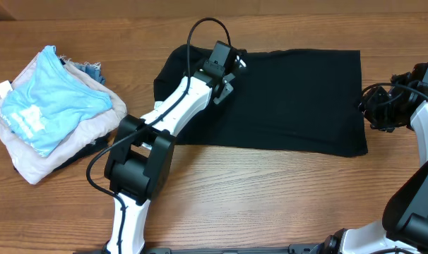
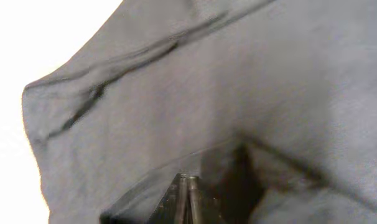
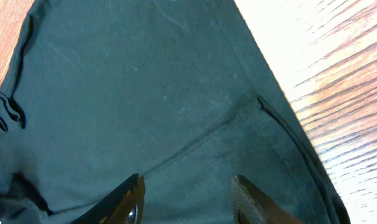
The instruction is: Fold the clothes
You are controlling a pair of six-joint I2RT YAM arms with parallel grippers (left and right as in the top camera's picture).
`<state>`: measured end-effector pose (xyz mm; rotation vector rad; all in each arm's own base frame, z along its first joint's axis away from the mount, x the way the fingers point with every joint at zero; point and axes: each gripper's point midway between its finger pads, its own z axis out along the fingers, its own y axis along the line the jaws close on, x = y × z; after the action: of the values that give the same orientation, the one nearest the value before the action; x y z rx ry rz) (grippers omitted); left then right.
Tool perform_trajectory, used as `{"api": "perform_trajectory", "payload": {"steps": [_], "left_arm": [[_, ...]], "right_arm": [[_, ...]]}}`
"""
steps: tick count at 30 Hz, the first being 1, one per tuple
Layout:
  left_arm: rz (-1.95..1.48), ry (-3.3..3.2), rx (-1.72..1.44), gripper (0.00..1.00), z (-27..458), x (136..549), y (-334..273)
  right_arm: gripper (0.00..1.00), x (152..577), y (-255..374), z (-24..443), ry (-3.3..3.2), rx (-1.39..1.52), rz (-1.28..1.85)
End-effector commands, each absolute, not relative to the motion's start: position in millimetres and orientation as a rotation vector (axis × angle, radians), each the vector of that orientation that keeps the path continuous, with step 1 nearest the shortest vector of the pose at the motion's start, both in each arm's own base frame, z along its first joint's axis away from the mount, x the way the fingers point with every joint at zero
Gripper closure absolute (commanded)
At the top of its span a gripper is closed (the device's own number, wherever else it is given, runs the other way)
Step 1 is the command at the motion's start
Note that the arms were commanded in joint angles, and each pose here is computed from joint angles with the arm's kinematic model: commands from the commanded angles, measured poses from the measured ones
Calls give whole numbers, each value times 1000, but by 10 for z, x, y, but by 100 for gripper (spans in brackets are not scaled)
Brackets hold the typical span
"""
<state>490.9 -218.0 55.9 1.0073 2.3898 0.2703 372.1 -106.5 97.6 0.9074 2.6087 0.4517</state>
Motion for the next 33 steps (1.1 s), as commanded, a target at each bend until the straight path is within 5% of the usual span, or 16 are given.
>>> {"api": "perform_trajectory", "payload": {"steps": [1, 6, 7, 14, 24, 33], "left_arm": [[372, 2432, 845, 74, 826, 5032, -1997], [87, 2598, 595, 26, 1238, 4948, -1978], [-82, 2608, 580, 22, 1265, 4956, -2054], [-558, 2453, 655, 35, 1166, 5259, -2417], [-108, 2211, 879, 39, 839, 5651, -2852], [-37, 2241, 863, 49, 328, 5767, -2807]], "right_arm": [[51, 3766, -1066, 1013, 2600, 879, 452], [46, 3806, -1050, 1025, 2590, 861, 456], [46, 3847, -1026, 1041, 2580, 843, 465], [33, 4010, -820, 1107, 2557, 742, 515], [33, 3879, -770, 1048, 2611, 776, 530], [34, 3789, -743, 1013, 2649, 796, 534]]}}
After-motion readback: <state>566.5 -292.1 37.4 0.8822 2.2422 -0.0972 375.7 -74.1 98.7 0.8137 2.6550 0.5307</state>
